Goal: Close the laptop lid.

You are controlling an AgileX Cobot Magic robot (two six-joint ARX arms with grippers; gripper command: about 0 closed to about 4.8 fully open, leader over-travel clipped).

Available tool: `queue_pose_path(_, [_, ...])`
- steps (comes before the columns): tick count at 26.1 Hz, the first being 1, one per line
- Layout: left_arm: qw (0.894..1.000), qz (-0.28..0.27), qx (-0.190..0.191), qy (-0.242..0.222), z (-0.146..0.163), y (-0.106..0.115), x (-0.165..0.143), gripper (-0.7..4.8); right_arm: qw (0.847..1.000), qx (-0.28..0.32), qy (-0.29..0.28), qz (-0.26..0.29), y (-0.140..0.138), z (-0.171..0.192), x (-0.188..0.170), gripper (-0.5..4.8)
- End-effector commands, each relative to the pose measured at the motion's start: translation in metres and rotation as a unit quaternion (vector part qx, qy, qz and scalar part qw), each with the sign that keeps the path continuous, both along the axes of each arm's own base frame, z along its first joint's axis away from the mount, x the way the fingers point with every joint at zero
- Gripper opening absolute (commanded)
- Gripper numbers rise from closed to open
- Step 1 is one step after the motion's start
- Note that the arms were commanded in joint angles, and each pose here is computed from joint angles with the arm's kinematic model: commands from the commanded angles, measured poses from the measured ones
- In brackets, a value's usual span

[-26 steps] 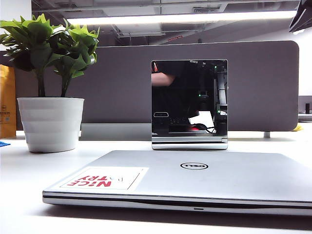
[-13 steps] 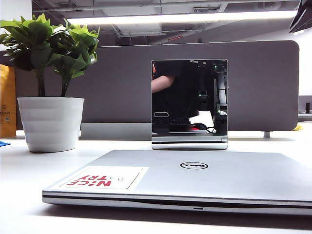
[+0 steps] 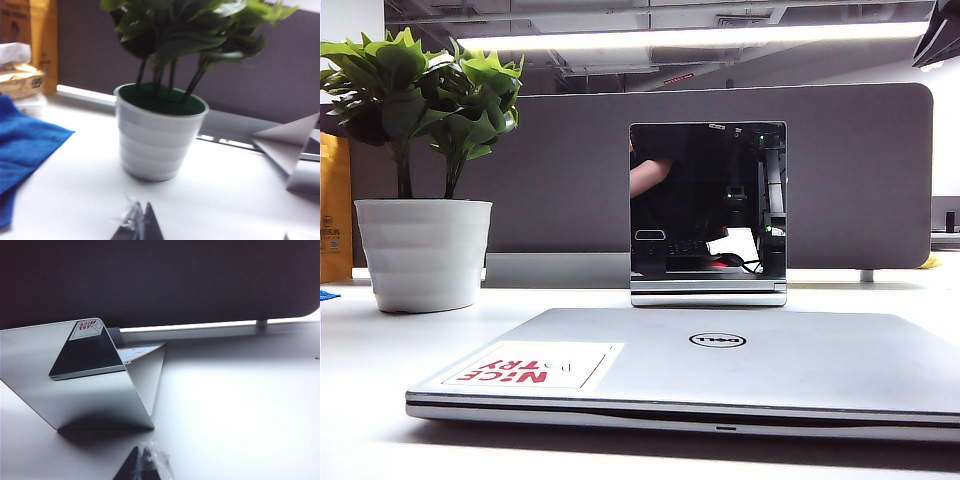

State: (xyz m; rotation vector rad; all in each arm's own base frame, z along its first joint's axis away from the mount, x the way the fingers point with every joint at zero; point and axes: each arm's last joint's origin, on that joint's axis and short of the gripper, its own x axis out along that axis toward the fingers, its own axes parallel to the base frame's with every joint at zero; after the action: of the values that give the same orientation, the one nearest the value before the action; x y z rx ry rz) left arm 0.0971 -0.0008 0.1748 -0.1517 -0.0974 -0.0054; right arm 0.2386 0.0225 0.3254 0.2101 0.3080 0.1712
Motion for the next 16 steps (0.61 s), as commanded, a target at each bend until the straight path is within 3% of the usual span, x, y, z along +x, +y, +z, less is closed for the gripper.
queue_pose_path(1, [1.000,0.006,0.009,0.005,-0.0007,0.0007,0.0000,-0.05,1.000,0.002,-0.008,-0.002,-0.0002,0.0027,0.0000,-0.01])
queue_pose_path(16, [1.000,0.009,0.019,0.016,-0.0029,0.0010,0.0002,-0.05,1.000,0.002,-0.009,-0.002,-0.0002,0.0028,0.0001,-0.01])
